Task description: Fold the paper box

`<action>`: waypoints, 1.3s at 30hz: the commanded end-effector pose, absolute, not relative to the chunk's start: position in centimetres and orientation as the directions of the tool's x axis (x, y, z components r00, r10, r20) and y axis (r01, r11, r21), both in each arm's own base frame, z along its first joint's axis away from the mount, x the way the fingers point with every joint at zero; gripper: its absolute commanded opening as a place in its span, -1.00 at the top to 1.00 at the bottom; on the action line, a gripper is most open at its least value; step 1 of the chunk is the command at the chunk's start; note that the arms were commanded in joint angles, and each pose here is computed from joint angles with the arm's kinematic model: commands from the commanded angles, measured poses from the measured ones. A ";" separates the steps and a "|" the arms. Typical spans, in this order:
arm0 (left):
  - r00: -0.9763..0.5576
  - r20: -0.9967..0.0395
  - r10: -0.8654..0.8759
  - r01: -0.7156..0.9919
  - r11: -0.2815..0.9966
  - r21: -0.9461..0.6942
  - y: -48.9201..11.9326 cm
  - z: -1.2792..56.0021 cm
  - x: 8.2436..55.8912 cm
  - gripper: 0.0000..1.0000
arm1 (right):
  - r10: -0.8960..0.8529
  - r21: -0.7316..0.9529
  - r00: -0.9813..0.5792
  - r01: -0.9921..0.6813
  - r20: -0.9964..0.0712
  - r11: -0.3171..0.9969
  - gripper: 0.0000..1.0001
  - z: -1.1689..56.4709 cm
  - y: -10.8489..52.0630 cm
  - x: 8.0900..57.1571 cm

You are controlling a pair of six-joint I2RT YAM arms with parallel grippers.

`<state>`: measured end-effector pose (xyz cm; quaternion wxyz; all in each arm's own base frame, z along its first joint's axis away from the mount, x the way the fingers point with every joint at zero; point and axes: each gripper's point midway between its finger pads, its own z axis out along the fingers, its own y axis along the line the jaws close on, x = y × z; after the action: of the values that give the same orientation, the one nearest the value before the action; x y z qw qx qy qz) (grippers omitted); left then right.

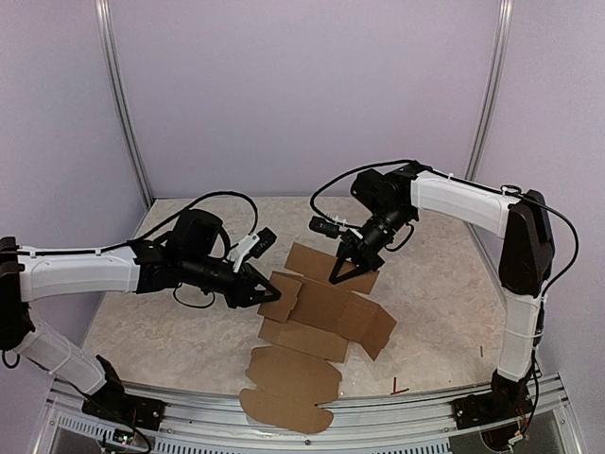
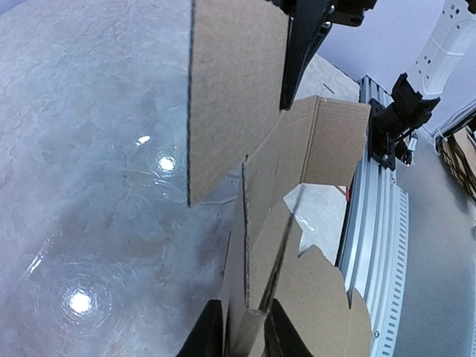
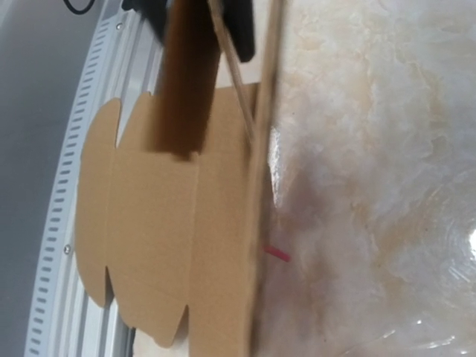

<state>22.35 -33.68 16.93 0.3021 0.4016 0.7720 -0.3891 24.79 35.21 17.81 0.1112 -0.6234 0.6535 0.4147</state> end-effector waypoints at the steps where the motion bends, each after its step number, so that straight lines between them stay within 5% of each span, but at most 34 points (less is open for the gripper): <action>1: -0.521 -0.733 0.437 0.848 0.363 -0.386 -33.3 15.1 21.3 0.84 | -0.707 0.396 -0.183 -0.906 -0.683 -0.148 0.93 19.2 35.0 24.4; 4: -0.530 -0.720 0.448 0.846 0.342 -0.409 -33.5 14.7 20.9 0.97 | -0.703 0.395 -0.185 -0.907 -0.687 -0.148 0.93 19.4 34.9 24.4; 13: -0.533 -0.713 0.455 0.839 0.391 -0.378 -33.1 14.1 21.6 0.54 | -0.698 0.397 -0.185 -0.905 -0.692 -0.155 0.93 19.6 34.6 24.2; 16: -0.527 -0.714 0.461 0.844 0.381 -0.377 -33.2 14.0 21.4 0.90 | -0.697 0.393 -0.181 -0.907 -0.694 -0.155 0.93 19.8 34.6 24.2; 17: -0.527 -0.714 0.461 0.844 0.382 -0.376 -33.2 14.0 21.4 0.86 | -0.698 0.392 -0.181 -0.907 -0.693 -0.154 0.93 19.7 34.6 24.2; 21: -0.511 -0.736 0.444 0.844 0.419 -0.334 -33.0 15.0 22.0 0.13 | -0.704 0.383 -0.182 -0.913 -0.687 -0.138 0.93 19.5 34.5 24.4; 25: -0.402 -0.858 0.320 0.864 0.442 -0.240 -32.1 20.2 23.4 -0.16 | -0.710 0.366 -0.172 -0.922 -0.683 -0.129 0.94 19.3 34.3 24.5; 31: -0.326 -0.933 0.151 0.827 0.523 -0.204 -29.1 26.9 27.4 -0.24 | -0.717 0.311 -0.110 -0.938 -0.688 -0.155 0.95 19.7 34.4 24.0; 39: -0.412 -0.847 0.336 0.850 0.476 -0.225 -31.9 23.1 30.2 -0.11 | -0.724 0.269 -0.055 -0.945 -0.687 -0.183 0.96 20.3 35.4 23.3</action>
<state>30.88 -30.84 27.05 0.4529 0.3448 0.7488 -0.3394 23.78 35.01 18.81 0.1274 -0.6541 0.6377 0.3863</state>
